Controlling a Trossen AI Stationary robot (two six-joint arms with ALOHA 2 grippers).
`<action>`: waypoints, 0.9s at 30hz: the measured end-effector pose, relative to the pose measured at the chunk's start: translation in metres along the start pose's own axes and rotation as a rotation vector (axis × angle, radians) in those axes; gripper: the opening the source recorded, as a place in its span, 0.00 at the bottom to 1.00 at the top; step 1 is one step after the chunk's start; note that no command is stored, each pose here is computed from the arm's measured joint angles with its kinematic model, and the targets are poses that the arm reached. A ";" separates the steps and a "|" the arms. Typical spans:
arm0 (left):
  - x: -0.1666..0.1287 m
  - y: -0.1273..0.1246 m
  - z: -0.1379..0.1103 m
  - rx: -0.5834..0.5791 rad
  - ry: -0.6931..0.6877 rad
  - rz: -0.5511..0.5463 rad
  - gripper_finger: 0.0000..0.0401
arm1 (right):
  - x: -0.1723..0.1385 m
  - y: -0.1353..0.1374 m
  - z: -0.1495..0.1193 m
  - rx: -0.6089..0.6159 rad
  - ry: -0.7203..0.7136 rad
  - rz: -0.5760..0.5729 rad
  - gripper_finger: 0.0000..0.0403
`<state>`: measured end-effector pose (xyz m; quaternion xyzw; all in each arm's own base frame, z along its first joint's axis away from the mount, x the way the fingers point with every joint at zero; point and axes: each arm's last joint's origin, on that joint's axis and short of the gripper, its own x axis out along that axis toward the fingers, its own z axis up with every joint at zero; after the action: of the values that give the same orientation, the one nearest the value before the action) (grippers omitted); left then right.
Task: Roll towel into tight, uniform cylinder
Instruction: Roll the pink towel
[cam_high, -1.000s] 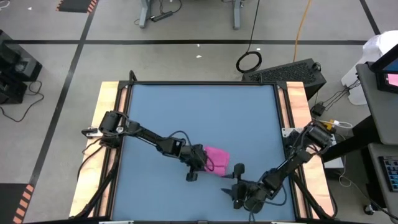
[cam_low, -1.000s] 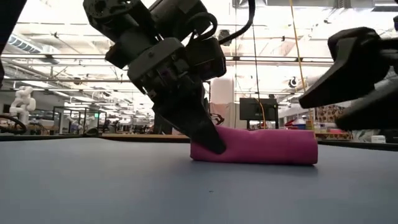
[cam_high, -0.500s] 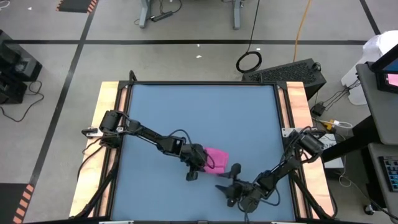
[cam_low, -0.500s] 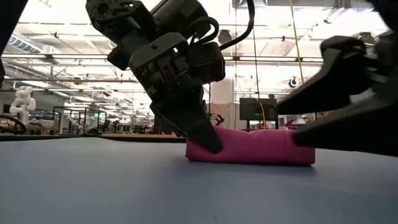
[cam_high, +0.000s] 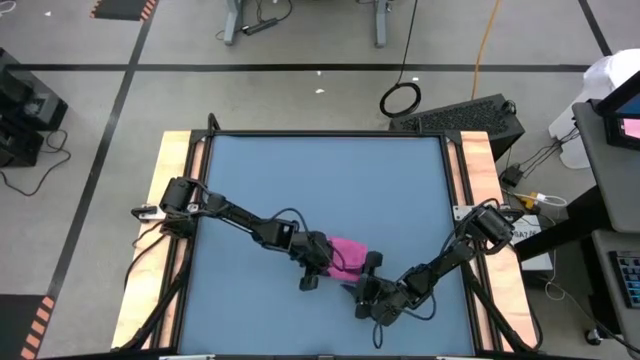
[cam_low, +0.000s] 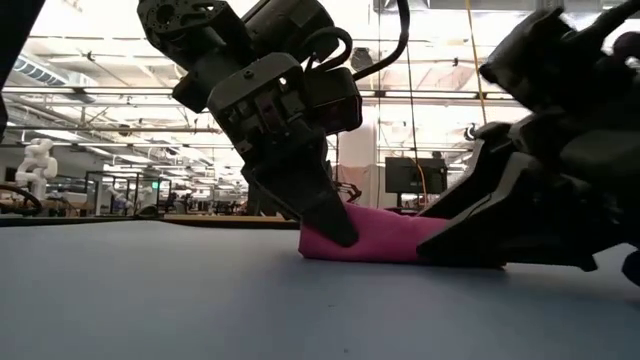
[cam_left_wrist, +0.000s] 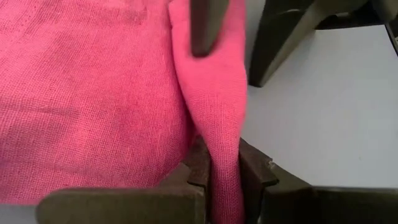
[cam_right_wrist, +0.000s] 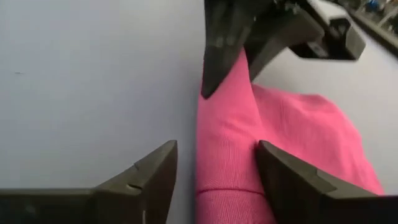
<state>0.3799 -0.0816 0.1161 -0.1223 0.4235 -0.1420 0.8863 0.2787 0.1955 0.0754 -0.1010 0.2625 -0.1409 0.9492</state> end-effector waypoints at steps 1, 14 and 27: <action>0.000 0.000 0.000 0.000 0.000 0.000 0.10 | 0.001 -0.001 -0.001 0.013 0.013 0.001 0.50; 0.003 -0.017 -0.004 0.159 -0.027 0.132 0.29 | 0.001 -0.005 -0.008 0.179 0.092 0.001 0.37; -0.006 -0.086 -0.018 0.550 -0.121 0.528 0.66 | 0.002 -0.001 -0.006 0.372 0.125 0.083 0.25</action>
<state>0.3497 -0.1617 0.1383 0.2251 0.3334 -0.0098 0.9154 0.2766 0.1929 0.0699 0.0957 0.2942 -0.1537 0.9384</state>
